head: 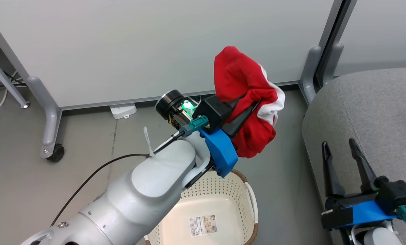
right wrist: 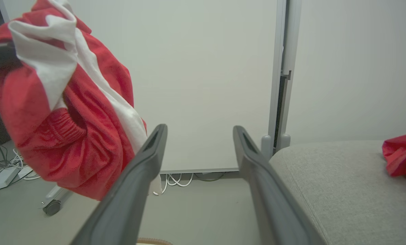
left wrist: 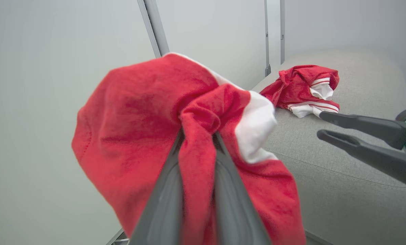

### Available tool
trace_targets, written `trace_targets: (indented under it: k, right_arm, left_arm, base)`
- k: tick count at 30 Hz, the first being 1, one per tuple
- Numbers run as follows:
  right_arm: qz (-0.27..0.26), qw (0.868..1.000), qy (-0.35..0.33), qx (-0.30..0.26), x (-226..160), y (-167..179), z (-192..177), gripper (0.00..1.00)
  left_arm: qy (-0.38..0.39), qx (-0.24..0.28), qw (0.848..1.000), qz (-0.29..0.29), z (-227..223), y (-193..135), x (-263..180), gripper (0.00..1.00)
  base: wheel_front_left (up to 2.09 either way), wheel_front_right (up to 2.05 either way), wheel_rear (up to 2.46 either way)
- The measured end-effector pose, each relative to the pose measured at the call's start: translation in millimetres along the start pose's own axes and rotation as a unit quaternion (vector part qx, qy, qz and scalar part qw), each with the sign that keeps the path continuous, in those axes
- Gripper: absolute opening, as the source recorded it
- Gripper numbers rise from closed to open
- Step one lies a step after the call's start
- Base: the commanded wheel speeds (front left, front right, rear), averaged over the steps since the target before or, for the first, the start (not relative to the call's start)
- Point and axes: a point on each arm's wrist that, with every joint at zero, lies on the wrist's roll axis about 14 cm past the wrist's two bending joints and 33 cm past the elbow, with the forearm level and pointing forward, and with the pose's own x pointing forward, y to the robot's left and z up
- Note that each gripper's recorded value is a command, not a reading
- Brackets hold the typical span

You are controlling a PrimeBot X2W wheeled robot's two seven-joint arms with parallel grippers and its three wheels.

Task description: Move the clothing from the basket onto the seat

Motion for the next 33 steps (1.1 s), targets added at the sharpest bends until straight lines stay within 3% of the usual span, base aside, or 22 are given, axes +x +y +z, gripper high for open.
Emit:
trace_targets:
  k: [10,21,33]
  right_arm:
    - [0.055,0.998,0.006,0.009,-5.8,38.9,-3.1,1.00]
    - [0.131,0.991,0.020,0.015,-5.8,87.1,-12.6,1.00]
    - [0.194,0.981,-0.003,0.012,22.4,127.4,0.6,1.00]
  left_arm:
    - [-0.034,0.002,0.999,0.014,31.5,5.6,-1.3,0.00]
    - [-0.034,0.002,0.999,0.022,31.5,10.8,-4.9,0.00]
    - [-0.033,0.002,0.999,0.023,28.4,14.2,-3.1,0.00]
  base:
    - [0.00,0.00,0.00]
    - [0.00,0.00,0.00]
    - [0.00,0.00,0.00]
